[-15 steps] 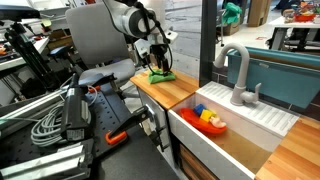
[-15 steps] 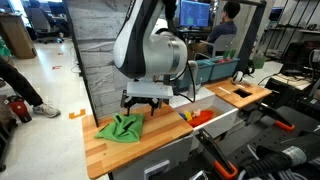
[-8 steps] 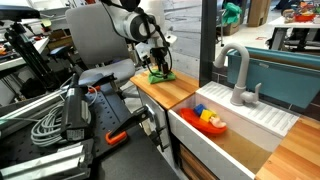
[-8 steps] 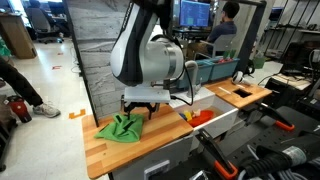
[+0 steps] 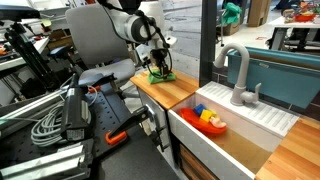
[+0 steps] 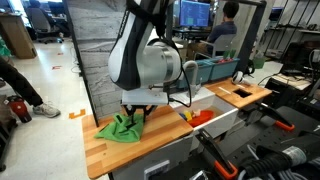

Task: Move the cloth to the right on the counter

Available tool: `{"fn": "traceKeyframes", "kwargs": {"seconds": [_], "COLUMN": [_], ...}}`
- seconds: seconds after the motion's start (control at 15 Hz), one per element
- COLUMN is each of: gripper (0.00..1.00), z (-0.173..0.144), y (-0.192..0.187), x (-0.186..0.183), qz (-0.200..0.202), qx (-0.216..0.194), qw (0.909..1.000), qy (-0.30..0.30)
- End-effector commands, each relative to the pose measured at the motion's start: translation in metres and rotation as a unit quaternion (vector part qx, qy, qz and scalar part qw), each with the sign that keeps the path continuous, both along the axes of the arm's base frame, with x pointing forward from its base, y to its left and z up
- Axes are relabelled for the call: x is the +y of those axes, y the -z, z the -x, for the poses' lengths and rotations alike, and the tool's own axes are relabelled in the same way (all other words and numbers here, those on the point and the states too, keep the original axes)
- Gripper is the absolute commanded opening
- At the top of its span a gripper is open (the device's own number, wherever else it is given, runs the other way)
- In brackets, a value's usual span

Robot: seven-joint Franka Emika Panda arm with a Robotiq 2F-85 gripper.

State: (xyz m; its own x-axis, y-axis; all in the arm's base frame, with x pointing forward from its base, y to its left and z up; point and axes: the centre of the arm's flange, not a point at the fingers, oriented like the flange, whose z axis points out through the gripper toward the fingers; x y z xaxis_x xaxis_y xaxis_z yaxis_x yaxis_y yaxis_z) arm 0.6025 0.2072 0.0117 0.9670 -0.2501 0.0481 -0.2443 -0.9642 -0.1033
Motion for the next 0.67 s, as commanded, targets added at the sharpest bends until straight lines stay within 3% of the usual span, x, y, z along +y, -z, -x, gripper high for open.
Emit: {"fn": "traceKeyframes", "kwargs": {"seconds": [0.0,0.13,0.6], "gripper": [0.17,0.01,0.00], "z": [-0.0083,-0.0083,-0.0035], "y": [0.0048,0.0050,-0.0026], "x": [0.0067,0.0068,0.0062], "qz": [0.010,0.011,0.008], "qx": [0.003,0.003,0.004], "qw": [0.9999,0.9999,0.9999], "qy": [0.001,-0.001,-0.005]}}
